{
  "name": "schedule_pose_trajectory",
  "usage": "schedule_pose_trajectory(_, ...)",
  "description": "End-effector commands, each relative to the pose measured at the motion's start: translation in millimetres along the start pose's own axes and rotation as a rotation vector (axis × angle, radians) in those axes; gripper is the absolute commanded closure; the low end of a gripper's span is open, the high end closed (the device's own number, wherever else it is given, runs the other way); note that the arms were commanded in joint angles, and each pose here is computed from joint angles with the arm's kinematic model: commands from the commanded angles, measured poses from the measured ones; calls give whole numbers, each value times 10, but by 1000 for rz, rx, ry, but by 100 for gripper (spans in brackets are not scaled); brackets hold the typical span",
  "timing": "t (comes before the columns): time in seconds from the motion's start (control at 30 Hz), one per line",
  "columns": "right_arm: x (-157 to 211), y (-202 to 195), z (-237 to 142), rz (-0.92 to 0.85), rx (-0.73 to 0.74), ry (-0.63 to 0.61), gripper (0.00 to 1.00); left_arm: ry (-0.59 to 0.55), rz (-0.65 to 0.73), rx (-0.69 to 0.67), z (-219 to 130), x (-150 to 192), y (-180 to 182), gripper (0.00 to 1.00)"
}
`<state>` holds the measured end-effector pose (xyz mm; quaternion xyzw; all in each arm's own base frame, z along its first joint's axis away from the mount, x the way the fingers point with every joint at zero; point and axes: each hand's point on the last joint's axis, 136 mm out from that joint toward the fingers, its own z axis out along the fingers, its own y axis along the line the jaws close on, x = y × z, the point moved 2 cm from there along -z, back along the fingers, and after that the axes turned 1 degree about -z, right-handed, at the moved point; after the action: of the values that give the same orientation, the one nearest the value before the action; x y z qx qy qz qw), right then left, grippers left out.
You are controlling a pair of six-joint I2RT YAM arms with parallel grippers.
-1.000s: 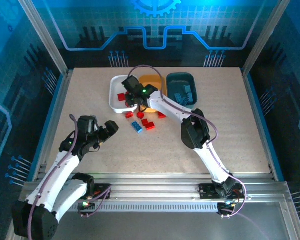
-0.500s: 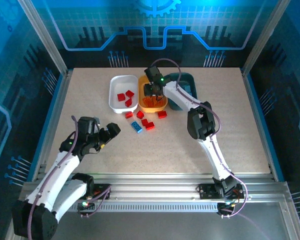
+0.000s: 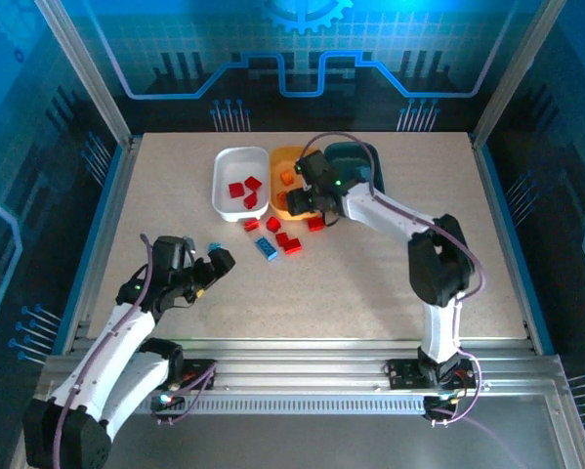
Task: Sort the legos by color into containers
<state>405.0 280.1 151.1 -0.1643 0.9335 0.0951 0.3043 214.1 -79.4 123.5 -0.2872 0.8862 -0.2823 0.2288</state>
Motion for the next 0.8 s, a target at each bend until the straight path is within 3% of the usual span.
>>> schedule_pose_trajectory(0.0,409,318,132,-81,-107,71,26,8,-26,-35,14,63,104,1)
schedule_pose_trajectory(0.27,814,543,433,-122,-188,186,20,17,4,-6,113,18,-71,1)
schedule_pose_trajectory(0.43,943,418,679,-99,-100,237,21,35,38,-7,164,94,-132,1)
schedule_pose_trajectory(0.6,1014,362,769,-92,-56,254,31,34,44,-8,132,140,-99,1)
schedule_pose_trajectory(0.77,933,367,594,-120,-21,197,48,14,54,-12,84,149,-50,1)
